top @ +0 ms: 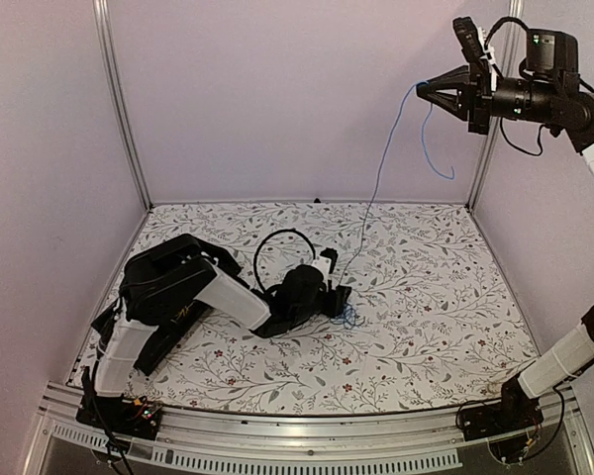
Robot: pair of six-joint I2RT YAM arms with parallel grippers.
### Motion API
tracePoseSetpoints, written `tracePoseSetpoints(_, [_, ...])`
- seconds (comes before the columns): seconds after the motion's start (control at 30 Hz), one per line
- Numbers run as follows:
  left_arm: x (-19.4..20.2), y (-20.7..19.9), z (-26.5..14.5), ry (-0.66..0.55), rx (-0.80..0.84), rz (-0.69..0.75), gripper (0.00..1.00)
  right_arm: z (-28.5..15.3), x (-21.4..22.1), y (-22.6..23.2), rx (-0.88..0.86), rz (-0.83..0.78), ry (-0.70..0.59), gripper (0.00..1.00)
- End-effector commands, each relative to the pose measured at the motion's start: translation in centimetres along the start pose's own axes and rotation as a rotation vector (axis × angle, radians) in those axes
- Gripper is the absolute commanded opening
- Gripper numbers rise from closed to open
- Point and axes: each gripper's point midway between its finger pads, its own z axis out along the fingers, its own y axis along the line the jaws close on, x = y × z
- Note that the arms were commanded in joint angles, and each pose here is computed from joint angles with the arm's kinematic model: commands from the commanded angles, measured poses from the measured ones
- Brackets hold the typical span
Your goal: Untangle the cables
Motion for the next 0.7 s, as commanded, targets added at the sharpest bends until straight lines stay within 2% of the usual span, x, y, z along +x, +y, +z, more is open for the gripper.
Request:
tracePoseSetpoints(0.0, [-3.4, -1.0, -1.7, -0.080, 0.070, 0.000, 0.60, -0.9, -0.8, -1.8, 0.078, 0.007, -0.018, 0.00])
tracePoseSetpoints(0.13, [-1.2, -0.6, -1.8, -0.037, 0.081, -0.019, 0.60, -5.8, -6.7, -4.5, 0.286, -0.132, -0.106, 0.00])
tracePoseSetpoints(0.27, [0.6, -0.1, -1.7, 0.002, 0.073, -0.037, 0.60, -10.6, -10.8, -6.4, 0.489, -0.237, -0.159, 0.00])
tracePoseSetpoints(0.37, [1.1, 0.1, -1.7, 0.012, 0.067, -0.037, 0.62, -11.8, -11.2, -7.3, 0.576, -0.260, -0.146, 0.00])
tracePoseSetpoints(0.5, [-0.1, -0.1, -2.5, -0.021, 0.081, -0.036, 0.62, -9.2, -6.6, -7.9, 0.513, -0.208, -0.059, 0.00])
tracePoseSetpoints(0.6, [-3.3, -1.1, -4.9, -0.127, 0.145, -0.016, 0.62, -6.7, -1.1, -7.6, 0.440, -0.151, 0.009, 0.00])
tracePoseSetpoints(0.67, [-6.8, -2.4, -7.3, -0.229, 0.222, -0.001, 0.63, -5.8, 1.7, -6.6, 0.388, -0.120, 0.048, 0.00])
